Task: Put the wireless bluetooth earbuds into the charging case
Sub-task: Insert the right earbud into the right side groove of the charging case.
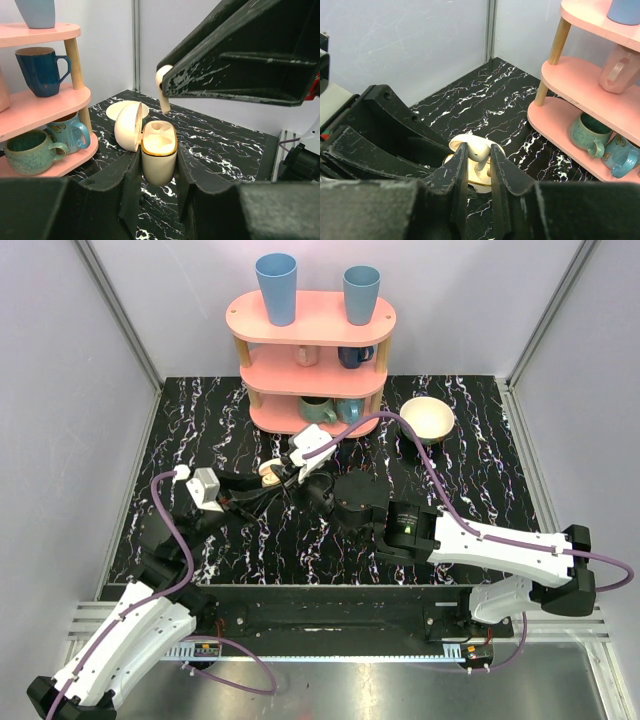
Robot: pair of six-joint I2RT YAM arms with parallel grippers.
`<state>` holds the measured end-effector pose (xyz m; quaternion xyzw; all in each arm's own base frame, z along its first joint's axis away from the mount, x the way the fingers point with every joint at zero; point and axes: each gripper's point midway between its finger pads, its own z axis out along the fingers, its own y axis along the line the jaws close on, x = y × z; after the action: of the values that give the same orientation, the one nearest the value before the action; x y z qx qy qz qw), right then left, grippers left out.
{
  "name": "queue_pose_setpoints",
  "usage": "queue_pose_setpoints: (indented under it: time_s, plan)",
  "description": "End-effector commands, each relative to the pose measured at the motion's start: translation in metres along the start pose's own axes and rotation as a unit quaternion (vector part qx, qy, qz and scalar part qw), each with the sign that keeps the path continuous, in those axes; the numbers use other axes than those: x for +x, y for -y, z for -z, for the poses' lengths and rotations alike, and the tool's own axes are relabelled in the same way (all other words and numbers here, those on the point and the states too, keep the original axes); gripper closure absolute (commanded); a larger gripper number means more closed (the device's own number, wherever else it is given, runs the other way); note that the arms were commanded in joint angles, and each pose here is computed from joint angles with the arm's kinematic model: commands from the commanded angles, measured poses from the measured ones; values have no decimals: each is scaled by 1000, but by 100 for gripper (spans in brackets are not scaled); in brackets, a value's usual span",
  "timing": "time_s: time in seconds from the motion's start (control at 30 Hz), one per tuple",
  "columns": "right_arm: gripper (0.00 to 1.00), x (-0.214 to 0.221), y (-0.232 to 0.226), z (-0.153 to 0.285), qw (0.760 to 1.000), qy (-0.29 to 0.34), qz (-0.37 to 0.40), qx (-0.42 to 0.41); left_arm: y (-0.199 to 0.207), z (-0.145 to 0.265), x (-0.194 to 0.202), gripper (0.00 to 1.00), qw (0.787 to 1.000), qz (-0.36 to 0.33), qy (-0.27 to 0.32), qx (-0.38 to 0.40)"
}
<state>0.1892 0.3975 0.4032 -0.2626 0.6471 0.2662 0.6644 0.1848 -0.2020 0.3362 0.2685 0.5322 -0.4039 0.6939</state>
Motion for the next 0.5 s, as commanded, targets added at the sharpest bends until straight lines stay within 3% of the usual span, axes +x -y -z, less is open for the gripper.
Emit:
queue_pose_setpoints:
  time_s: [0.0, 0.47]
  plan:
    - [100, -10, -2, 0, 1000, 9, -6, 2, 6, 0, -36, 100, 998, -22, 61, 6]
    - [100, -2, 6, 0, 1000, 3, 5, 25, 7, 3, -39, 100, 997, -25, 67, 3]
